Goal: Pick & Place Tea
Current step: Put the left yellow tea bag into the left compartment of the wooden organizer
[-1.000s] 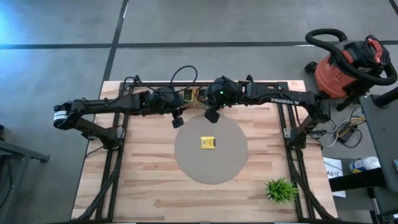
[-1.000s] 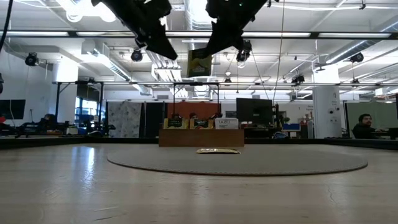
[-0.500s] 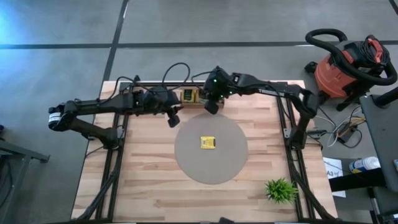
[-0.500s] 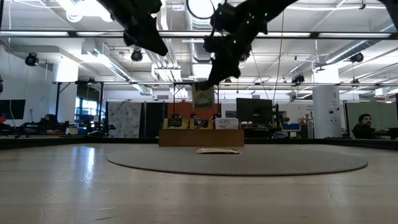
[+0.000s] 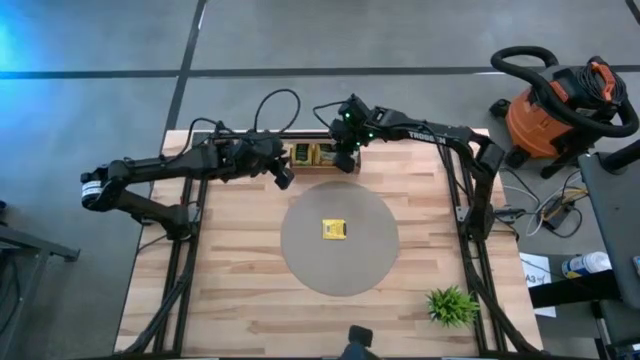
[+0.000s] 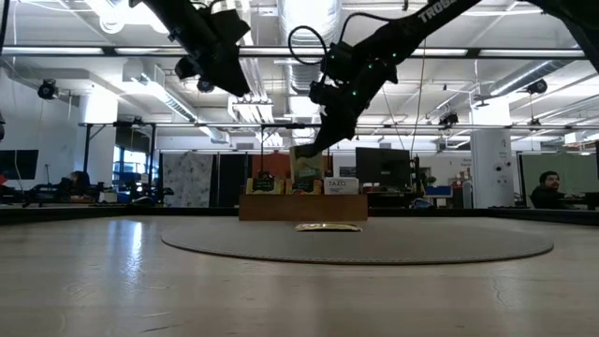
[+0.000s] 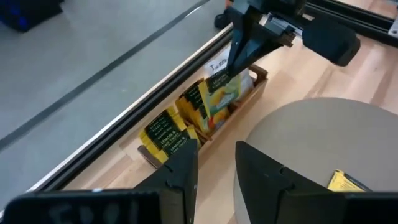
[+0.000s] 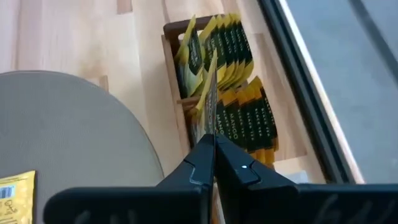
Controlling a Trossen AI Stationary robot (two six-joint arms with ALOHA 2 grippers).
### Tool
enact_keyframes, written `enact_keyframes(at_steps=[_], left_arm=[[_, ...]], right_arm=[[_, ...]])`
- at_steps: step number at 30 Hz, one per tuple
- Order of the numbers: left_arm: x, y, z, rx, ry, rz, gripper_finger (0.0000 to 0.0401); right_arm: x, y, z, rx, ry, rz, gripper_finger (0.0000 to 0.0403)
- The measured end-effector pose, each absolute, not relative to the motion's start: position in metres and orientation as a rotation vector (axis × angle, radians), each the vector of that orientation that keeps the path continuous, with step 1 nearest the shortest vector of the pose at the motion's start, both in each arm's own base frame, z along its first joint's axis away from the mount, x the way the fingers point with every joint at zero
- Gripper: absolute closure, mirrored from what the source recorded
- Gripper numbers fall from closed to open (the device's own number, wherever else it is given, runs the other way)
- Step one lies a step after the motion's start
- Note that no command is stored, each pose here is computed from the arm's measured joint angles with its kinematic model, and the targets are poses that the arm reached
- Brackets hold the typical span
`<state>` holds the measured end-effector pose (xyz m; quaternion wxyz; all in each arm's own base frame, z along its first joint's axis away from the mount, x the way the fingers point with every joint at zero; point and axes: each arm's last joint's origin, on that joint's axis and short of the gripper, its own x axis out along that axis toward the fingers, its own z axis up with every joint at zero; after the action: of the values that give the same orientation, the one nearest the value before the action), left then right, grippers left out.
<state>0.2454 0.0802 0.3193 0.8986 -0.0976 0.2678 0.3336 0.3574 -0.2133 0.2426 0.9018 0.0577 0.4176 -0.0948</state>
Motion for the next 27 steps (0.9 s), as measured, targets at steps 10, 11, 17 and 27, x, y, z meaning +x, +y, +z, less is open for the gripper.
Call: enact_keyframes(at_steps=[10, 11, 17, 27], left_arm=[[0.243, 0.097, 0.317, -0.193, 0.567, 0.740, 0.0298], [0.242, 0.098, 0.317, -0.188, 0.569, 0.742, 0.0298], [0.240, 0.103, 0.316, -0.163, 0.589, 0.708, 0.0298], [0.237, 0.111, 0.316, -0.155, 0.598, 0.716, 0.0298]], right_arm=[[0.372, -0.225, 0.204, 0.131, 0.892, -0.180, 0.0394], [0.372, -0.226, 0.205, 0.125, 0.884, -0.185, 0.0394], [0.373, -0.230, 0.211, 0.162, 0.838, -0.222, 0.0394], [0.373, -0.225, 0.201, 0.244, 0.851, -0.190, 0.0394]])
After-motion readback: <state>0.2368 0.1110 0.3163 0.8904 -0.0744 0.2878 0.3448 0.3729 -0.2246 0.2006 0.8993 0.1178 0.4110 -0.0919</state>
